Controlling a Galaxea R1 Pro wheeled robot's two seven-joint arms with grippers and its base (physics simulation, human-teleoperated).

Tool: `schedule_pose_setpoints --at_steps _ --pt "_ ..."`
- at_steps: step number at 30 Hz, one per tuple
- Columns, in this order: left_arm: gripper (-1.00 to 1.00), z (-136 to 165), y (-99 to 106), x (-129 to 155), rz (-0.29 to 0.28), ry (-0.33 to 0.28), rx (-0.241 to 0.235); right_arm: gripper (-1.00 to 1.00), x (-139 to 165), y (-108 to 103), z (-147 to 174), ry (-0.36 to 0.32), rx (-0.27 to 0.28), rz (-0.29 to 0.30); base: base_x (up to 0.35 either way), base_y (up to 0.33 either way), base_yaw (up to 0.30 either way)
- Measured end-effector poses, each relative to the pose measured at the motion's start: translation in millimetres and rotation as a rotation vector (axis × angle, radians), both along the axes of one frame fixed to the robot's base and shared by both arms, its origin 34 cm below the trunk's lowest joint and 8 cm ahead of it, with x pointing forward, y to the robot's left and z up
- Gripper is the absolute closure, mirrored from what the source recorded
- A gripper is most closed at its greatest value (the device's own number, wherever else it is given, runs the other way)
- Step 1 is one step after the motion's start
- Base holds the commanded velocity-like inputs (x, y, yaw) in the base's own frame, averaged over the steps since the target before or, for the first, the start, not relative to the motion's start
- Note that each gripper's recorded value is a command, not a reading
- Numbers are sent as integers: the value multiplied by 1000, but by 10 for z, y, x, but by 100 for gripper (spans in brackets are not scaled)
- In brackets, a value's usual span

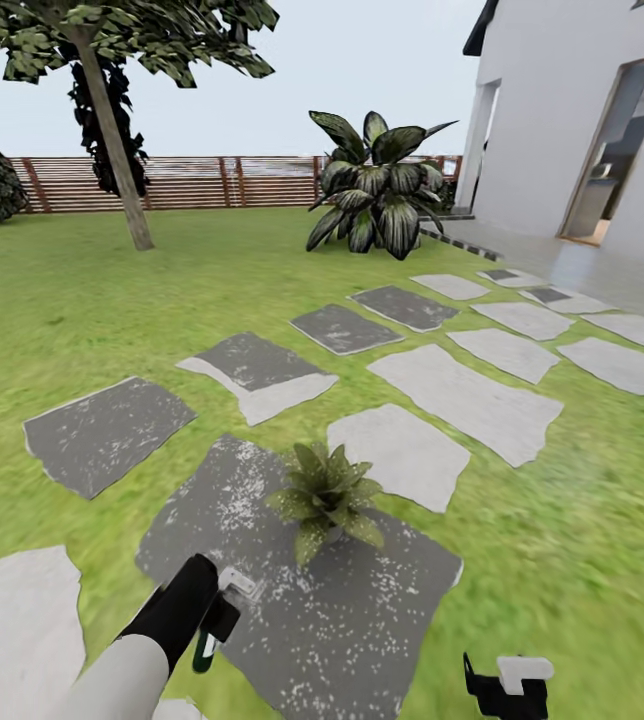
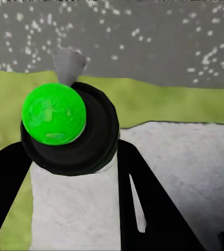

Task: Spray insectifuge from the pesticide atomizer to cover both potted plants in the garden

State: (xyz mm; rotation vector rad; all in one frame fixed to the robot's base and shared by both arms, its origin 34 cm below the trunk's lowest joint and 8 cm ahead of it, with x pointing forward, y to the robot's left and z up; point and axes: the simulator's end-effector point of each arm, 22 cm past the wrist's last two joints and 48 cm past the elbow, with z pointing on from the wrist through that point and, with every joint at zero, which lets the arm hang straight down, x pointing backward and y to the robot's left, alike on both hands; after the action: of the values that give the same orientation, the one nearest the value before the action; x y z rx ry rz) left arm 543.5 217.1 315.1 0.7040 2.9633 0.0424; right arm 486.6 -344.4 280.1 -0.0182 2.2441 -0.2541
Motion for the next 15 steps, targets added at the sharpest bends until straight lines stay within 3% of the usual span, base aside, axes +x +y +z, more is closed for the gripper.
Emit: schedule_pose_setpoints --at_steps 6,12,15 --pt "100 32 -187 209 -14 -100 -100 -100 -1 -11 1 0 -1 -1 -335 0 235" --pt "100 42 -332 360 -78 -229 -182 -100 -2 -11 0 1 -1 0 -335 0 21" --pt "100 67 -432 409 -122 -290 -221 -100 8 9 5 -1 1 5 -150 0 1"
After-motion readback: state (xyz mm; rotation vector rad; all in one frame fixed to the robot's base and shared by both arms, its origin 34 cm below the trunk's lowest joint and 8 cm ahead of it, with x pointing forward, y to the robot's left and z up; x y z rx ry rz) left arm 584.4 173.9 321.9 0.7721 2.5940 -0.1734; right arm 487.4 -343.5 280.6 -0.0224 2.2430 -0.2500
